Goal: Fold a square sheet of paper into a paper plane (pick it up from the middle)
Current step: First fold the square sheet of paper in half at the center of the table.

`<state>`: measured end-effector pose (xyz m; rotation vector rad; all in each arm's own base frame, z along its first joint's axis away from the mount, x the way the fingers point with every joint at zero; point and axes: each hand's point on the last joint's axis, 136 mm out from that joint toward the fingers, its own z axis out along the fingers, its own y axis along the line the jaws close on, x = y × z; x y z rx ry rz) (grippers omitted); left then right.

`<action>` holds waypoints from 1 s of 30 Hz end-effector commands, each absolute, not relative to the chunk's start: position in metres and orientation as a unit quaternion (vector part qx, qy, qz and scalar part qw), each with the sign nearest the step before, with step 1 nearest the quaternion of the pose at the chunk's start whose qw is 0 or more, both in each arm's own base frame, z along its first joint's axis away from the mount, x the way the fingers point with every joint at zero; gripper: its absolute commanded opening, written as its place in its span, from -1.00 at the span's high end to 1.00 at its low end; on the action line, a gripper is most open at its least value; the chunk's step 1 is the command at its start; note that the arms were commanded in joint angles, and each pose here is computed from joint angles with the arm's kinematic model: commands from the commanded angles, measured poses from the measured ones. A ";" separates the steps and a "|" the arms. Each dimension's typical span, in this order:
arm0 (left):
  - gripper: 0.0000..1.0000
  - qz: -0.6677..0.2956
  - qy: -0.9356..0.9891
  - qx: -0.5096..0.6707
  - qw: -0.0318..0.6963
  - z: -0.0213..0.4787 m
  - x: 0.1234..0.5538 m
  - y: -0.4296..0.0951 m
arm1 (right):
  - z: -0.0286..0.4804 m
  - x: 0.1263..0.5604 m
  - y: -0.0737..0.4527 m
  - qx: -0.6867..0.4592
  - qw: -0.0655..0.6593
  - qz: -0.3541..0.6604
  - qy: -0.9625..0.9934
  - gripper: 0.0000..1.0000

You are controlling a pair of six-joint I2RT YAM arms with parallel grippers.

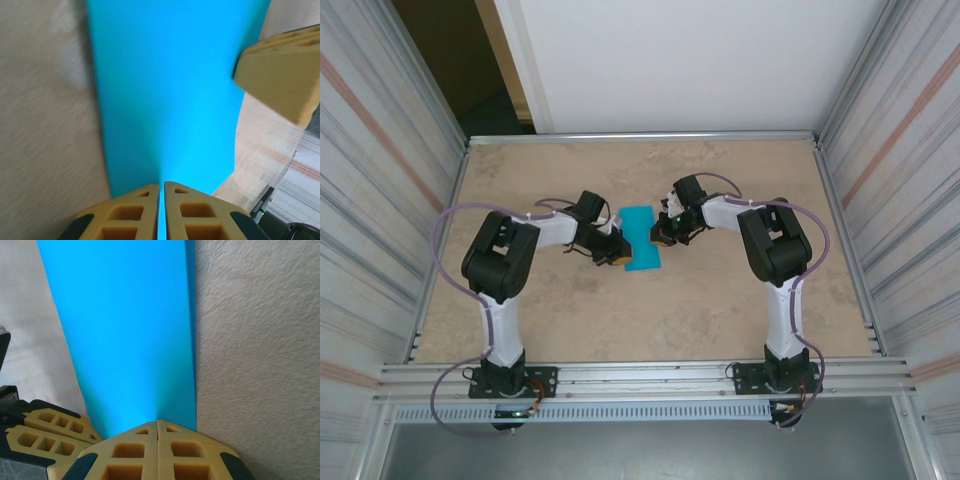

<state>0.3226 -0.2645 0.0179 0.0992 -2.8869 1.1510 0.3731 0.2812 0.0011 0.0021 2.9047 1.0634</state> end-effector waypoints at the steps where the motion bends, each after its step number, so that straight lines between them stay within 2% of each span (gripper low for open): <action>1: 0.76 0.323 -0.943 0.057 0.049 0.006 0.294 -0.232 | -0.119 0.266 0.168 0.084 -0.152 0.073 0.982 1.00; 6: 0.75 0.323 -0.944 0.060 0.018 0.029 0.300 -0.222 | -0.119 0.267 0.169 0.082 -0.152 0.073 0.982 1.00; 11: 0.75 0.367 -0.929 0.038 -0.022 0.057 0.319 -0.254 | -0.118 0.267 0.169 0.083 -0.152 0.073 0.982 1.00; 20: 0.76 0.362 -0.932 0.022 -0.002 0.034 0.339 -0.290 | -0.118 0.267 0.169 0.084 -0.152 0.073 0.982 1.00; 25: 0.75 0.353 -0.935 0.007 0.029 0.018 0.324 -0.289 | -0.118 0.266 0.167 0.086 -0.152 0.067 0.982 1.00; 30: 0.75 0.286 -0.956 -0.028 0.058 0.002 0.291 -0.258 | -0.120 0.266 0.165 0.087 -0.154 0.058 0.982 1.00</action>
